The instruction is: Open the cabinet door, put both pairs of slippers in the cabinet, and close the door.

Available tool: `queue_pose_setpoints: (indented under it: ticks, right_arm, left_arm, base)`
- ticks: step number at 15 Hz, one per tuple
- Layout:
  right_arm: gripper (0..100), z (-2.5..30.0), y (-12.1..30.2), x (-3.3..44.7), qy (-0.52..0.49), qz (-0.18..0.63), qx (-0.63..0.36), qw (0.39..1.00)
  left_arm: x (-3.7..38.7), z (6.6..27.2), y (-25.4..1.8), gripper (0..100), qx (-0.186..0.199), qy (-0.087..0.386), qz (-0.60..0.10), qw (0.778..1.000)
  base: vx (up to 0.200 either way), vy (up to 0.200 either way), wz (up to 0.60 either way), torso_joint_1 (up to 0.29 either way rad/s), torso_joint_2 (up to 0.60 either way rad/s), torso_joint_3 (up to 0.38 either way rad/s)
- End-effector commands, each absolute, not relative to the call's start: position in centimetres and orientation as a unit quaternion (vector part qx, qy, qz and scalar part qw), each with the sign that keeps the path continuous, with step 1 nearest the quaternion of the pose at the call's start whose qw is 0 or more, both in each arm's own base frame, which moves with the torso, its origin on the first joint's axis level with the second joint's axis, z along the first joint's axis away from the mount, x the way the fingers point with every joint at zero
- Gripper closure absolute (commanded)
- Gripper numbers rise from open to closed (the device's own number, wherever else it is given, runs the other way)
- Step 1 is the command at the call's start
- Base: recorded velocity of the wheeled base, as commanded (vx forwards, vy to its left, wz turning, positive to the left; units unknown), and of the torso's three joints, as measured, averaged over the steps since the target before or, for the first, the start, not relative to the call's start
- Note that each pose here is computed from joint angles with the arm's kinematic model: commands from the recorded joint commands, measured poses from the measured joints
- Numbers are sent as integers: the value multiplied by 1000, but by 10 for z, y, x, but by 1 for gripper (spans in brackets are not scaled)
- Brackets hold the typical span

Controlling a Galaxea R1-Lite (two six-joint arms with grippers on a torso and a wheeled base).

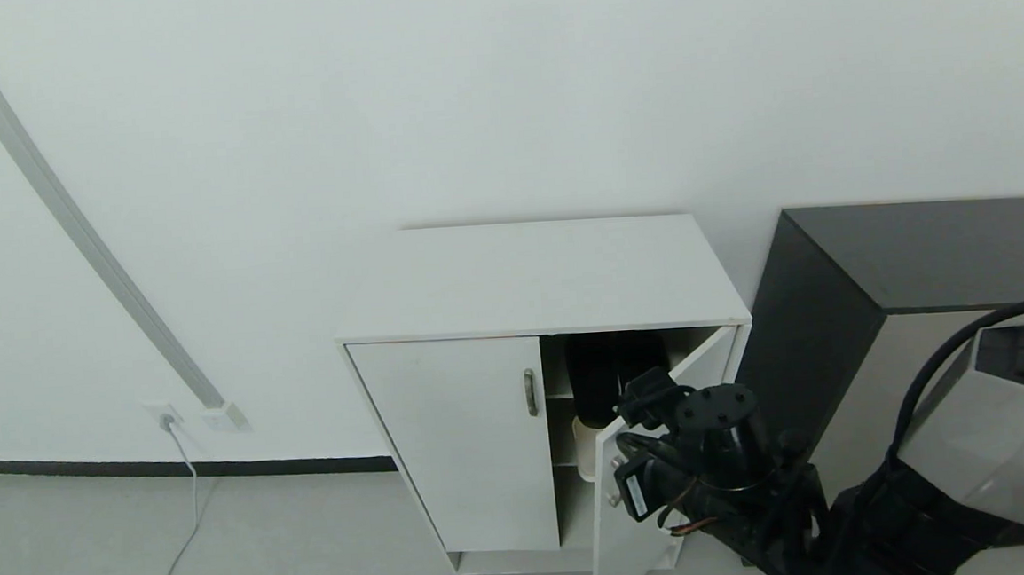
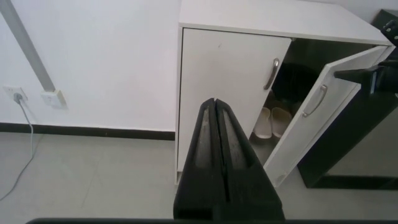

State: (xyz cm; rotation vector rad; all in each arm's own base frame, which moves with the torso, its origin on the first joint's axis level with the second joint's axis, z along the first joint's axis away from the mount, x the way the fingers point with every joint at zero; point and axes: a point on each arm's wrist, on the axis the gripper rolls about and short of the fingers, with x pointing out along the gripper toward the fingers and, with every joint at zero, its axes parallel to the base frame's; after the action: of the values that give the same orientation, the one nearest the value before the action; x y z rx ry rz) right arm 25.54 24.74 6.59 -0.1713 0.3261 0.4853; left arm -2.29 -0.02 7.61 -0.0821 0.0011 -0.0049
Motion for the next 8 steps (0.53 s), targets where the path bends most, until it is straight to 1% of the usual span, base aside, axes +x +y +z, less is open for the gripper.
queue_pose_setpoints:
  ticks: [1,8]
  right_arm:
    - [100,54,255,265,166,237,-87,953]
    - [100,51,270,295,141,225,-75,961]
  left_arm:
    - [-23,76,0,100,-41,0,-2,999]
    - [-23,76,0,100,-41,0,-2,999]
  base:
    - [0,0,0,0,0,0]
    - [0,0,0,0,0,0]
